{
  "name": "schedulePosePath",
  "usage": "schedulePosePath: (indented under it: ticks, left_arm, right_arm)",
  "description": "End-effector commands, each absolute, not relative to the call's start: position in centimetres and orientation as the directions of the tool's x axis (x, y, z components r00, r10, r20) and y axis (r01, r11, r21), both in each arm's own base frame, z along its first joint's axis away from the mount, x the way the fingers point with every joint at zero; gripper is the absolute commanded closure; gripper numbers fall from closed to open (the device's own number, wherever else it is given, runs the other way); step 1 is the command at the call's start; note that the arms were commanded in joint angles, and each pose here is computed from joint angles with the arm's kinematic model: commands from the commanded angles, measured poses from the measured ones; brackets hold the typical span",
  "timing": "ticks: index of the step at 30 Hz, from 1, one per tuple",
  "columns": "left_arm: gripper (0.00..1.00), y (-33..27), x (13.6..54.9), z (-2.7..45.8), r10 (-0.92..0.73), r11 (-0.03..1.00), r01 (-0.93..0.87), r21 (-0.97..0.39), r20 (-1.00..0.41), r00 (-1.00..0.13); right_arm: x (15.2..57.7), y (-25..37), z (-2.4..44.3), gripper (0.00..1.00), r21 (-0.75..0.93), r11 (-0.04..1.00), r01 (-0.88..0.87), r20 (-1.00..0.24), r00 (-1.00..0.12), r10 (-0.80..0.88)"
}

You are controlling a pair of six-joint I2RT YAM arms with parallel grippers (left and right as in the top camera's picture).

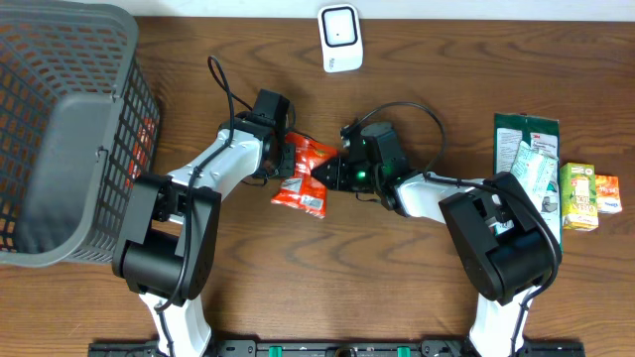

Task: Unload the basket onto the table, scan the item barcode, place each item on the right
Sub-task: 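Release the left gripper and lift the snack bag with the right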

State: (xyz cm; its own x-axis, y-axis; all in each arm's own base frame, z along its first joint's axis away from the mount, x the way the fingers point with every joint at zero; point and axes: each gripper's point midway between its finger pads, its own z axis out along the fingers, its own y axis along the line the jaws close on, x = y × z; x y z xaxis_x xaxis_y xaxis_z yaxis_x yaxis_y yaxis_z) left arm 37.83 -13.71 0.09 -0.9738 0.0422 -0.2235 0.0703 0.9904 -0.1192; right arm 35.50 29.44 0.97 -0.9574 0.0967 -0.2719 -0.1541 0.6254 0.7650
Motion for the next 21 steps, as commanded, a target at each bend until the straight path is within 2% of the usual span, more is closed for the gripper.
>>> schedulePosePath:
  ticks: [1, 2, 5, 8, 17, 18, 21]
  left_arm:
    - [0.69, -13.8, 37.4, -0.8, 0.065, 0.989, 0.09, -0.114, -0.206, -0.976]
    - [0.69, -13.8, 37.4, -0.8, 0.065, 0.989, 0.091, -0.118, -0.205, -0.977]
    - [0.69, -13.9, 37.4, -0.8, 0.065, 0.989, 0.091, -0.12, -0.203, -0.977]
    - [0.69, -13.8, 37.2, -0.9, 0.065, 0.989, 0.091, -0.12, -0.198, -0.978]
    - [0.69, -13.6, 36.7, -1.2, 0.067, 0.989, 0.089, -0.115, -0.179, -0.982]
    - [0.69, -13.7, 36.7, -1.2, 0.067, 0.989, 0.089, -0.115, -0.179, -0.982]
    - [0.69, -13.7, 36.7, -1.2, 0.068, 0.989, 0.09, -0.115, -0.179, -0.982]
  right_arm:
    - [32.1, 30.5, 0.0, 0.64, 0.804, 0.582, -0.119, -0.155, -0.988, 0.011]
    - [32.2, 30.4, -0.1, 0.54, 0.798, 0.589, -0.127, -0.164, -0.986, 0.01]
    - [33.8, 29.3, -1.1, 0.37, 0.738, 0.665, -0.116, -0.219, -0.973, 0.073]
    - [35.3, 28.1, -1.8, 0.37, 0.679, 0.727, -0.096, -0.271, -0.954, 0.127]
    - [34.8, 29.1, -1.7, 0.59, 0.676, 0.729, -0.112, -0.281, -0.953, 0.114]
    - [34.8, 29.2, -1.7, 0.63, 0.673, 0.731, -0.113, -0.284, -0.952, 0.114]
    - [34.9, 29.3, -1.6, 0.85, 0.675, 0.728, -0.12, -0.293, -0.949, 0.115]
